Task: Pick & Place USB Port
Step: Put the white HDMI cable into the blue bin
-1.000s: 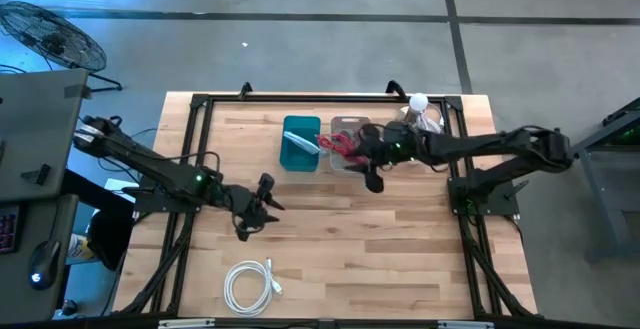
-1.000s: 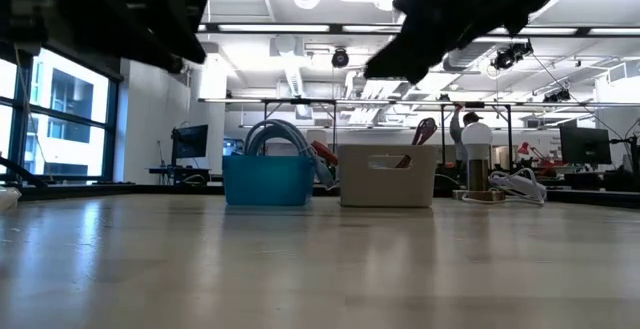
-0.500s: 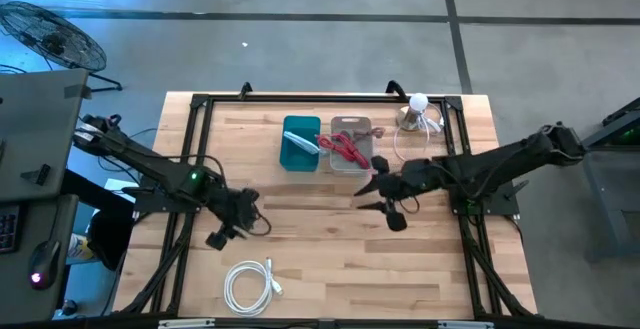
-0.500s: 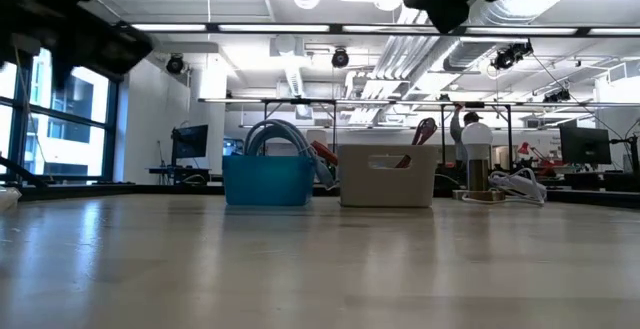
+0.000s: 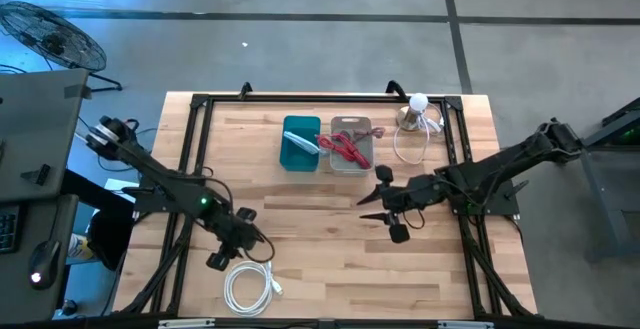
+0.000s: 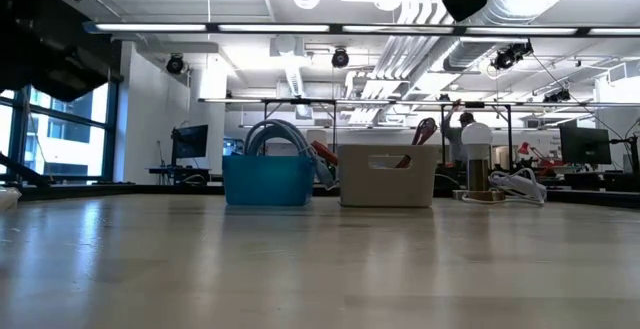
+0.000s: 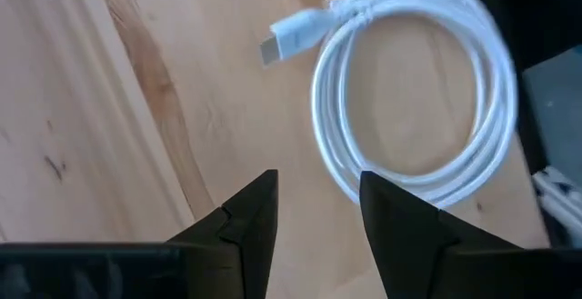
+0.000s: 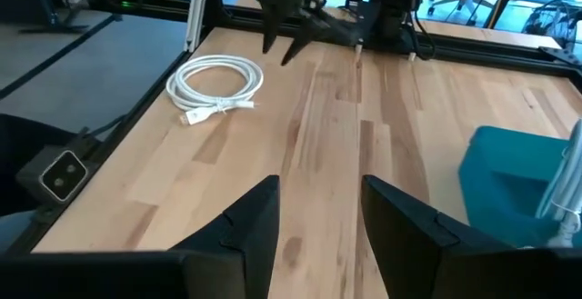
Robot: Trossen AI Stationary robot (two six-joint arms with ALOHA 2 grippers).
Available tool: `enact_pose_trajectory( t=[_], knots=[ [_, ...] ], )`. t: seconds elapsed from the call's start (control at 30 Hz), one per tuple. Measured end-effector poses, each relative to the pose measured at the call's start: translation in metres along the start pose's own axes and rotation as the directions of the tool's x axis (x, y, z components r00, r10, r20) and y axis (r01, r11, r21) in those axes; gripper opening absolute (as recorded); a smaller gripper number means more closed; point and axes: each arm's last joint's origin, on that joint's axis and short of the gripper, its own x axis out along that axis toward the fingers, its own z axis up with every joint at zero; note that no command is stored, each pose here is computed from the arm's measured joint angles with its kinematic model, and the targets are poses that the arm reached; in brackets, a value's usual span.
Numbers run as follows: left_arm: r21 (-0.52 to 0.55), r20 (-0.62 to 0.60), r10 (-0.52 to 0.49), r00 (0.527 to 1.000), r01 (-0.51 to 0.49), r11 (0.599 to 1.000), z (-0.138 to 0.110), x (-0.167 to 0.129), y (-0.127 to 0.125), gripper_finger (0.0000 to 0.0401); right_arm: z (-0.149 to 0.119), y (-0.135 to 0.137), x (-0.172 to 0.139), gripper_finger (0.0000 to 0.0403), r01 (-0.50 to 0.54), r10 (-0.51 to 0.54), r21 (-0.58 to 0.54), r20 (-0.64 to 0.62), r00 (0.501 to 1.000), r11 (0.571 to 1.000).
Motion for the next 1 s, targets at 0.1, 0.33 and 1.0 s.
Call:
enact_pose_trajectory(
  t=[0.1,0.33,1.0],
  knots=[
    [-0.009,-0.011,-0.002,1.0,0.001,1.0,0.002,0.011,-0.001,0.0154,0.0,0.002,0.0,0.0149,-0.006,0.006,0.005,0.004,1.0,1.0],
    [-0.059,-0.05,-0.081,0.995,0.078,0.995,0.007,0.035,-0.001,0.0154,0.0,0.007,-0.001,0.0149,-0.025,0.025,0.008,0.005,1.0,1.0],
    [-0.072,-0.006,-0.05,0.999,0.05,0.996,0.013,0.044,0.001,0.0154,-0.002,0.01,-0.001,0.0149,-0.038,0.038,0.006,-0.011,0.999,0.999]
  ],
)
